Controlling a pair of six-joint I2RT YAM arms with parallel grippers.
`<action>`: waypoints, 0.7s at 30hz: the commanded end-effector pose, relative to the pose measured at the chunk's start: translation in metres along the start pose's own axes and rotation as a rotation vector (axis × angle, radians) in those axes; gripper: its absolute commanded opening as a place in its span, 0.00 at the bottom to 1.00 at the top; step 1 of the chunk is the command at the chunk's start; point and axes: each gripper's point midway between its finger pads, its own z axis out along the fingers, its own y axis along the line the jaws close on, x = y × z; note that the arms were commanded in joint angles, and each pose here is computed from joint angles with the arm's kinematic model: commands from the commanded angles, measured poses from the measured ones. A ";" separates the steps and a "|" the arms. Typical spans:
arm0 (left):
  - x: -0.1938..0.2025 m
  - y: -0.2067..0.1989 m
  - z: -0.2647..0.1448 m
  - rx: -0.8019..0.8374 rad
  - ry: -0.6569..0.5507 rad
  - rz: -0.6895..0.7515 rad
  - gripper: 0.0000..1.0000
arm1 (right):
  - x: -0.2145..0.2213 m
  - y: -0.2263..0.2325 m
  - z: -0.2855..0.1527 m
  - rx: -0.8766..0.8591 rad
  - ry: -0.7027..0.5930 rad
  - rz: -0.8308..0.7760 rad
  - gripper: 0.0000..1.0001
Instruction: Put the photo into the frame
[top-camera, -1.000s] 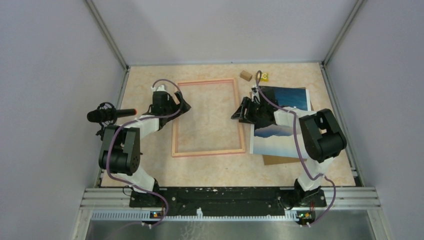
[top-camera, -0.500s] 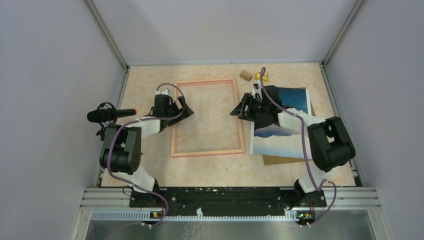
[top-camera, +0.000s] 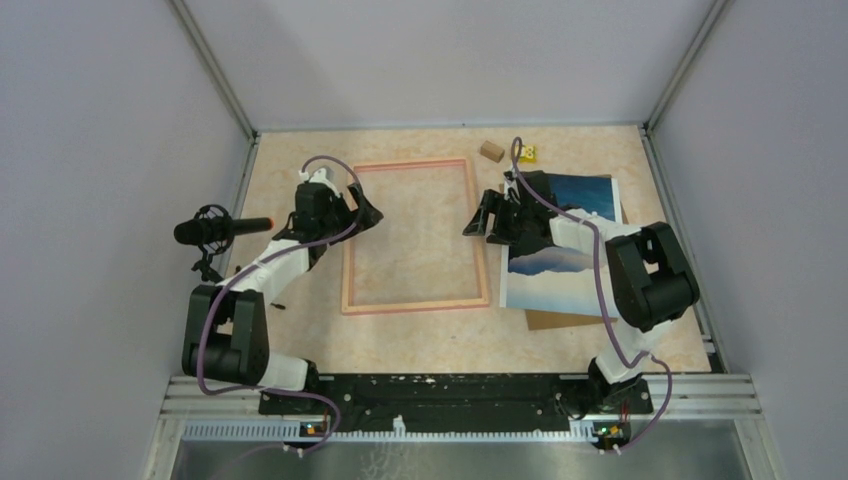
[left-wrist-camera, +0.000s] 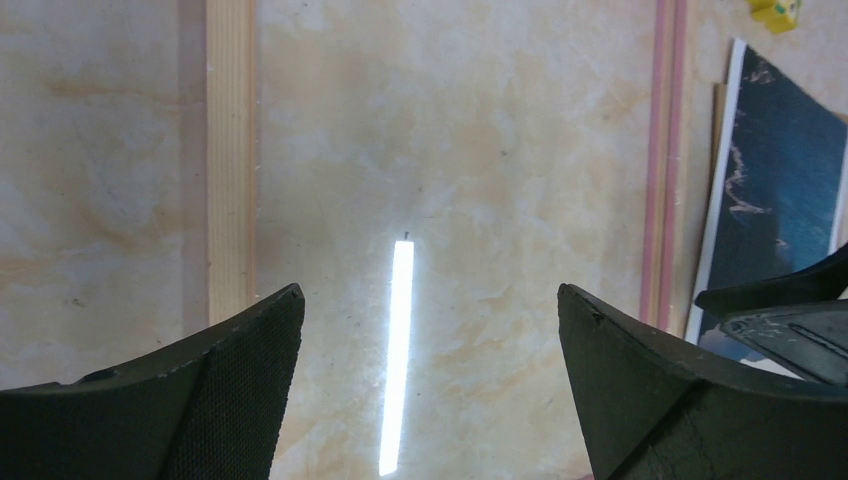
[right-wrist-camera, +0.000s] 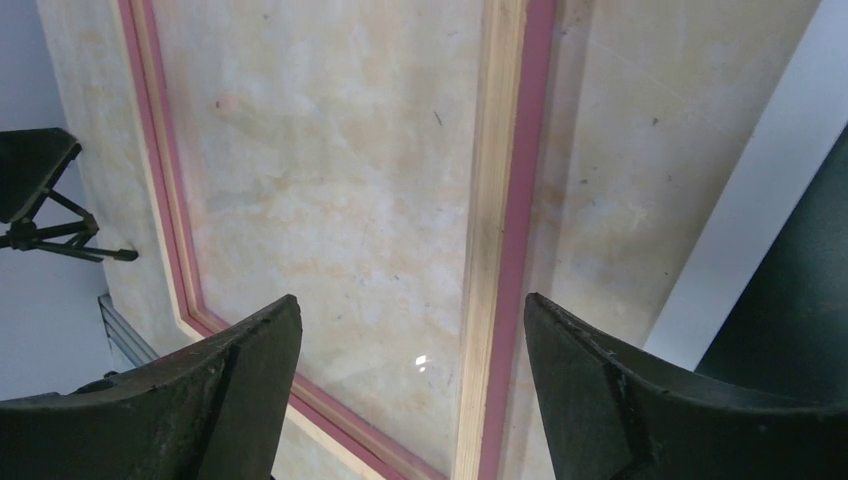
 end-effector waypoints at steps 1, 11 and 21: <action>0.006 -0.016 -0.016 0.063 0.022 -0.089 0.99 | -0.007 -0.001 -0.002 0.026 -0.049 -0.044 0.82; 0.019 -0.024 -0.032 0.075 0.144 -0.089 0.98 | -0.068 0.005 0.011 0.070 -0.232 -0.081 0.91; -0.011 0.055 -0.011 -0.255 0.100 0.084 0.98 | -0.100 0.020 0.039 -0.003 -0.242 -0.131 0.91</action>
